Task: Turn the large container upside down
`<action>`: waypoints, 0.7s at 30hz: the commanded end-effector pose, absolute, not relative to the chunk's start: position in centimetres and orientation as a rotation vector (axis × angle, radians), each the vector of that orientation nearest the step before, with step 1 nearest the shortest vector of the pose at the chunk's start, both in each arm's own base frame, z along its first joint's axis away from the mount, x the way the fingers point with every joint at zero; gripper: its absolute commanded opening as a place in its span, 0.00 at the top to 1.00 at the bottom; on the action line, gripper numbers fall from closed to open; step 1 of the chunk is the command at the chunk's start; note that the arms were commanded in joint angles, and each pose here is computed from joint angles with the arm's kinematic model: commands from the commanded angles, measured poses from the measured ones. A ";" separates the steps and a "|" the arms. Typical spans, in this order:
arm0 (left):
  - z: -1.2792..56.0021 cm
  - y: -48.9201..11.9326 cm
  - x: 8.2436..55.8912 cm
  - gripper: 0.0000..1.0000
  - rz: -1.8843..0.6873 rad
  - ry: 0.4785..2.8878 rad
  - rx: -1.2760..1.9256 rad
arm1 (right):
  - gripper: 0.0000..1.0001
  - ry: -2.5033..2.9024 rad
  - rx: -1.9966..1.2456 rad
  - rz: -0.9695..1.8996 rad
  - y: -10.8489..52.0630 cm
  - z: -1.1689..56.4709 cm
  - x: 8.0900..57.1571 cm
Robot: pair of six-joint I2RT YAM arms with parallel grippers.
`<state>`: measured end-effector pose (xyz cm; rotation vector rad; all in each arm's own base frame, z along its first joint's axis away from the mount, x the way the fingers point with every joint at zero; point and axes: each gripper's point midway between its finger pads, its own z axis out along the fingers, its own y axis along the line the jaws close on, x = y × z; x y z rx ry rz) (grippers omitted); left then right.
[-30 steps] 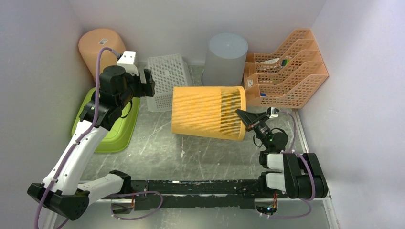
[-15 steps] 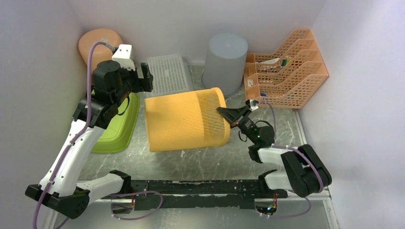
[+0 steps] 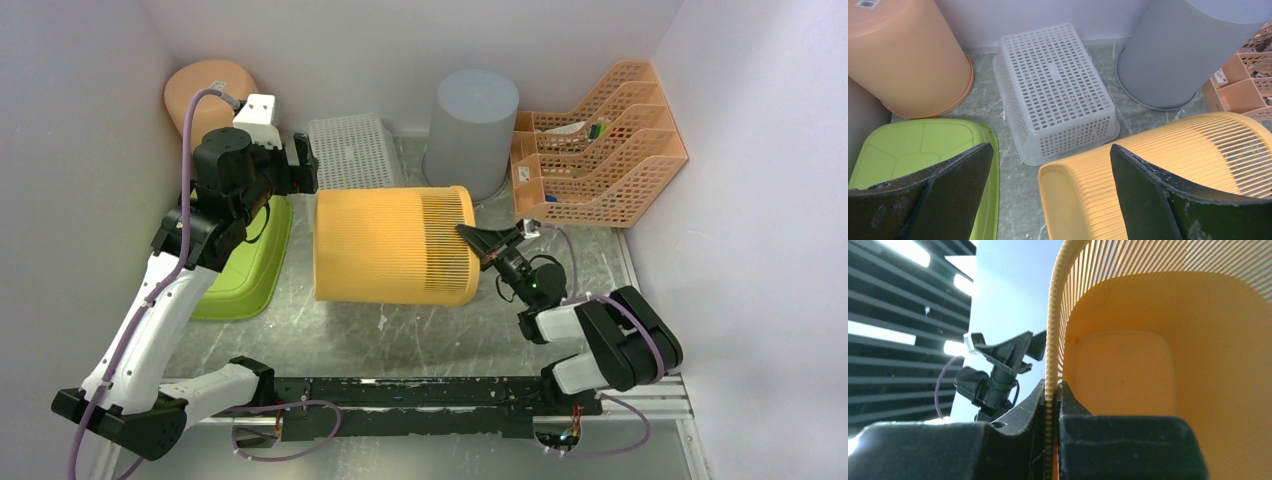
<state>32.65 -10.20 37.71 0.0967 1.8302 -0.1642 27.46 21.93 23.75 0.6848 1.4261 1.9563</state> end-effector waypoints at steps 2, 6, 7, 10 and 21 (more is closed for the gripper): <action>38.1 -9.7 32.1 0.01 -0.130 1.820 0.107 | 1.00 1.160 0.646 1.967 16.2 27.0 25.4; 38.1 -9.8 32.0 0.00 -0.140 1.818 0.109 | 1.00 1.182 0.740 1.865 12.2 24.7 25.5; 37.9 -9.9 32.0 0.00 -0.141 1.820 0.110 | 1.00 1.198 0.736 1.844 11.8 24.3 25.4; 37.7 -9.9 31.9 0.00 -0.145 1.821 0.108 | 1.00 1.270 0.706 1.813 11.7 23.1 25.4; 36.4 -9.9 31.9 0.01 -0.135 1.845 0.116 | 0.96 1.558 0.964 1.605 9.1 12.5 26.5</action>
